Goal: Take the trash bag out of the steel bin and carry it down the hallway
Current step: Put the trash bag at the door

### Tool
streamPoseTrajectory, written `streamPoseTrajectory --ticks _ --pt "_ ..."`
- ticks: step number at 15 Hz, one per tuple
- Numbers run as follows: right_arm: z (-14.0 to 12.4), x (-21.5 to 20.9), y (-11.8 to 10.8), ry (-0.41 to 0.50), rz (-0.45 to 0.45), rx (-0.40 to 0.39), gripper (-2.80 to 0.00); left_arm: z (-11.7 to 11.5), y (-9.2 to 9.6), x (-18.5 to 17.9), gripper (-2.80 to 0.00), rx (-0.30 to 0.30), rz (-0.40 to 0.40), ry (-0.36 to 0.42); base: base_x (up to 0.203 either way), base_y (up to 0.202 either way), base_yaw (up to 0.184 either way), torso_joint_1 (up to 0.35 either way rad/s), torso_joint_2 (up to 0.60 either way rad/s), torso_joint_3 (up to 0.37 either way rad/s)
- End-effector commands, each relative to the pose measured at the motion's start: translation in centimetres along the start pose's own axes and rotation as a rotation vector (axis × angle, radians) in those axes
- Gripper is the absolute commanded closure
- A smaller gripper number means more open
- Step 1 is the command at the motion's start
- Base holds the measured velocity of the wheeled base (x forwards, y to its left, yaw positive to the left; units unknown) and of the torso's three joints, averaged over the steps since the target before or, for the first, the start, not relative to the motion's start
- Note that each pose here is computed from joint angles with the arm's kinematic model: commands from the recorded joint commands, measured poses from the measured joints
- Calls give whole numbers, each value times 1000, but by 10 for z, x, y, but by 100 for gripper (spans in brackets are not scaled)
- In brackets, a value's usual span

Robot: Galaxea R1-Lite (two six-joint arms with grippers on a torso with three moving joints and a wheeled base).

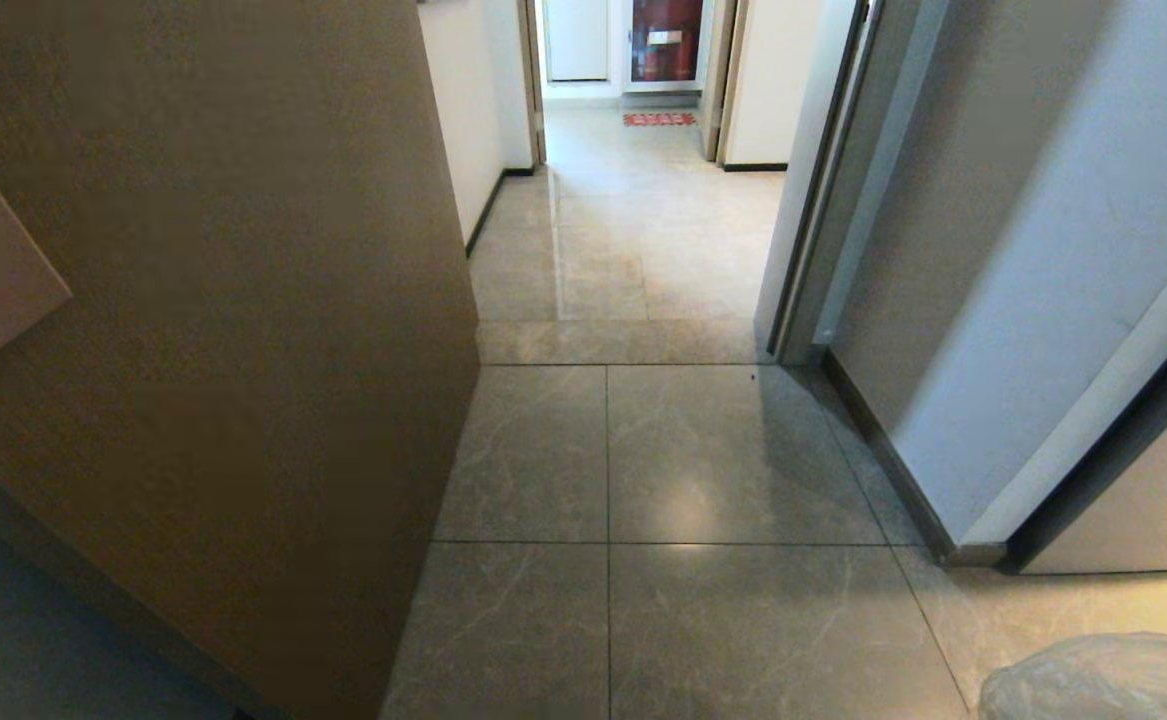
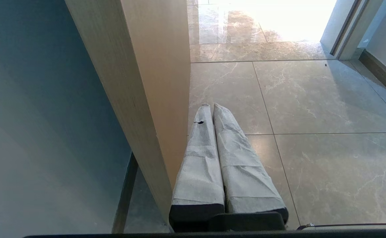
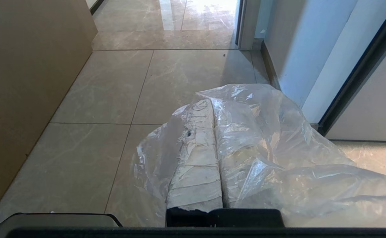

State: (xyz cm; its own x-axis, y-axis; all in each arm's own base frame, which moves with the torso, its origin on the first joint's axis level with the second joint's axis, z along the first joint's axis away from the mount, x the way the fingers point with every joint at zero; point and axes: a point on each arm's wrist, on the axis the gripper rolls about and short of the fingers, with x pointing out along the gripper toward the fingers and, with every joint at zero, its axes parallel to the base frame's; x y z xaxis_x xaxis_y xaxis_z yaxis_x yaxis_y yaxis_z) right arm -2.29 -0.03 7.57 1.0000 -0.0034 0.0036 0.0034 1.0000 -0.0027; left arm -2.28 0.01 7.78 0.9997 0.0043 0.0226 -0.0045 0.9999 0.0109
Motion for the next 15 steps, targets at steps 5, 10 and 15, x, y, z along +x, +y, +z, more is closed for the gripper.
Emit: streamPoseTrajectory --ticks 5,10,15 --pt "0 0 0 1 1 0 0 -3 0 1 0 0 0 10 0 0 0 0 0 0" --pt "0 0 0 1 2 0 0 -3 0 1 0 -2 0 10 89 0 0 3 1 1" --pt "0 0 0 1 1 0 0 -3 0 1 0 -2 2 9 192 0 1 4 2 3"
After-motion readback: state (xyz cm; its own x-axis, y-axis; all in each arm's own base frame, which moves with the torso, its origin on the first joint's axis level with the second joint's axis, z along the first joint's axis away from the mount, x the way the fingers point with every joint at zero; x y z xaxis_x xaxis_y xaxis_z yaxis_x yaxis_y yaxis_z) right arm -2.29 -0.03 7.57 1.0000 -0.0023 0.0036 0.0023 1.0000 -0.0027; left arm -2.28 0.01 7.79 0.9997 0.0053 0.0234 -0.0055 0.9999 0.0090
